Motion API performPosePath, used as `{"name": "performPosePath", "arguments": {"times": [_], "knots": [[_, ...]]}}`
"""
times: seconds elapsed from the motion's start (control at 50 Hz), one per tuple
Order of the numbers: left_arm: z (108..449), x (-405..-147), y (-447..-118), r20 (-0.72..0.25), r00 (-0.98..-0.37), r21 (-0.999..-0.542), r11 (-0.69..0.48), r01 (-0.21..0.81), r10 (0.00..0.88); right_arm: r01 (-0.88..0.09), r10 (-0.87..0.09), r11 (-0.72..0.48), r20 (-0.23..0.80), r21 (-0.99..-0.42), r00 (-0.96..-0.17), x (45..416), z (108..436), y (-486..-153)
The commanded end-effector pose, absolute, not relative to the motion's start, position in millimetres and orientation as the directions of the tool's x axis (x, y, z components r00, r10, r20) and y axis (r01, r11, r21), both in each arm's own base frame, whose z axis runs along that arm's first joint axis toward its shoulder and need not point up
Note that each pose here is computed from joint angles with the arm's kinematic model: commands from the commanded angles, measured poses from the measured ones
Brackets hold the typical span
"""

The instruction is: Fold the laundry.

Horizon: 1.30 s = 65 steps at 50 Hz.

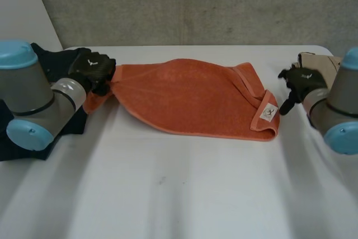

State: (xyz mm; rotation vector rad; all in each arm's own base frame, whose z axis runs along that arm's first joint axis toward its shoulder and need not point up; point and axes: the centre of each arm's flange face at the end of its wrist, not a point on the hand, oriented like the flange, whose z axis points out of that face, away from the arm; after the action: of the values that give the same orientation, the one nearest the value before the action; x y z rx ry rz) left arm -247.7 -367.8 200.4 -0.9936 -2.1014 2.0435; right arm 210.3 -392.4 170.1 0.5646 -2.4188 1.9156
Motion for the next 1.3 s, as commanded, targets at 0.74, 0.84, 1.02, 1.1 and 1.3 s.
{"name": "performPosePath", "arguments": {"times": [0.74, 0.84, 1.02, 1.1, 1.3], "knots": [[229, -240, -357, -0.352, -0.808, -0.932, -0.095, 0.351, 0.472, -0.827, -0.573, -0.470, 0.819, -0.308, 0.020, 261, 136, -373], [230, -236, -355, -0.352, -0.811, -0.931, -0.084, 0.356, 0.468, -0.839, -0.517, -0.426, 0.852, -0.339, -0.082, 258, 149, -383], [243, -227, -337, -0.379, -0.794, -0.914, -0.056, 0.403, 0.475, -0.875, -0.507, -0.184, 0.806, -0.447, -0.305, 196, 206, -381], [237, -218, -312, -0.461, -0.718, -0.840, 0.004, 0.543, 0.522, -0.933, -0.649, -0.009, 0.712, -0.361, -0.269, 157, 220, -343], [233, -212, -249, -0.426, -0.440, -0.632, 0.087, 0.770, 0.790, -0.879, -0.734, 0.121, 0.554, -0.461, -0.392, 133, 228, -317]]}}
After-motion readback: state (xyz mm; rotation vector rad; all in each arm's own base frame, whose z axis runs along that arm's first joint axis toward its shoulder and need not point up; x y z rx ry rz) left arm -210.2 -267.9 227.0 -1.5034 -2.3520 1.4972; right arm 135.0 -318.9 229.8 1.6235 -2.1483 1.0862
